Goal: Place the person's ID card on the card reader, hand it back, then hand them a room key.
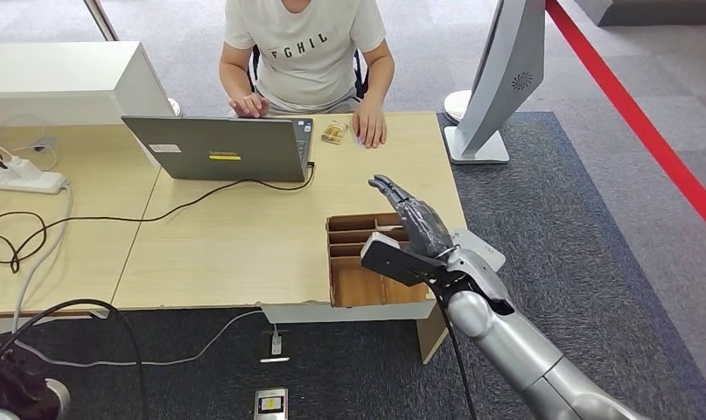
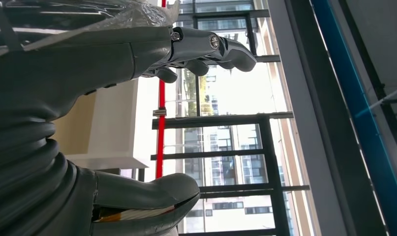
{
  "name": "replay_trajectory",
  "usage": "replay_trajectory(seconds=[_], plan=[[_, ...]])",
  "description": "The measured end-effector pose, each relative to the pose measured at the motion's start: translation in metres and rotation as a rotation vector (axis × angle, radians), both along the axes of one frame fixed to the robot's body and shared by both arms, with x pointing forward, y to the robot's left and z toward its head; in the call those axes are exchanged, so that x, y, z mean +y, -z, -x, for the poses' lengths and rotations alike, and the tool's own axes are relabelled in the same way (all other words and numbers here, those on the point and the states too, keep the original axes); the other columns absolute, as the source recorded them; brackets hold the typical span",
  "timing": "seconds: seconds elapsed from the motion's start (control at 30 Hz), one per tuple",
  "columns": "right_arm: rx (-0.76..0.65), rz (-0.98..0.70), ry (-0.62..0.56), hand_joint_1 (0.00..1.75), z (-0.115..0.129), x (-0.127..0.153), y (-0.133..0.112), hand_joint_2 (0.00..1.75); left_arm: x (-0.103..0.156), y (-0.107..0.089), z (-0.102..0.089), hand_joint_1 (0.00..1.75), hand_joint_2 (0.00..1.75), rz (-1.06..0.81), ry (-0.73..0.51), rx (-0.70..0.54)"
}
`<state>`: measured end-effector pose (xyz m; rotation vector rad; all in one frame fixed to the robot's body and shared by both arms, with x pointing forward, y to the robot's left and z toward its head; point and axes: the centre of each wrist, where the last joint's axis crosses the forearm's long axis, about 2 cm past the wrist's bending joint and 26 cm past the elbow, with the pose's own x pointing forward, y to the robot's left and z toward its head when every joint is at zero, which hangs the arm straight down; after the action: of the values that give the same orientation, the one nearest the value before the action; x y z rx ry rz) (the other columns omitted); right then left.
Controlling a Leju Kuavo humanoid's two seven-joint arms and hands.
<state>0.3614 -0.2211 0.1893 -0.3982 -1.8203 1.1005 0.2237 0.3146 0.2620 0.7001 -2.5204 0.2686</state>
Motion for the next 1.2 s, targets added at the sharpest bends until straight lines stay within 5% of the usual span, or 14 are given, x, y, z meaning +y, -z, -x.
replay_trajectory(seconds=[0.7,0.83,0.93,1.0,1.13,1.2], plan=[[0.084,0.183,0.203,0.07,-0.029,-0.043,0.025,1.75,0.000,0.006,0.004,0.00,1.75,-0.009,0.000,0.012],[0.097,0.191,0.230,0.51,-0.028,-0.053,0.027,1.75,0.000,0.007,0.005,0.00,1.75,-0.010,-0.002,0.019],[0.098,0.191,0.230,0.51,-0.028,-0.053,0.027,1.75,0.000,0.007,0.005,0.00,1.75,-0.010,-0.002,0.020],[0.099,0.193,0.233,0.68,-0.028,-0.055,0.028,1.75,0.000,0.007,0.005,0.00,1.75,-0.010,-0.003,0.021],[0.112,0.203,0.257,1.55,-0.025,-0.067,0.032,1.75,0.000,0.007,0.005,0.00,1.75,-0.014,-0.012,0.035],[0.114,0.198,0.269,1.74,-0.022,-0.073,0.033,1.75,0.000,0.008,0.006,0.00,1.75,-0.013,-0.015,0.047]])
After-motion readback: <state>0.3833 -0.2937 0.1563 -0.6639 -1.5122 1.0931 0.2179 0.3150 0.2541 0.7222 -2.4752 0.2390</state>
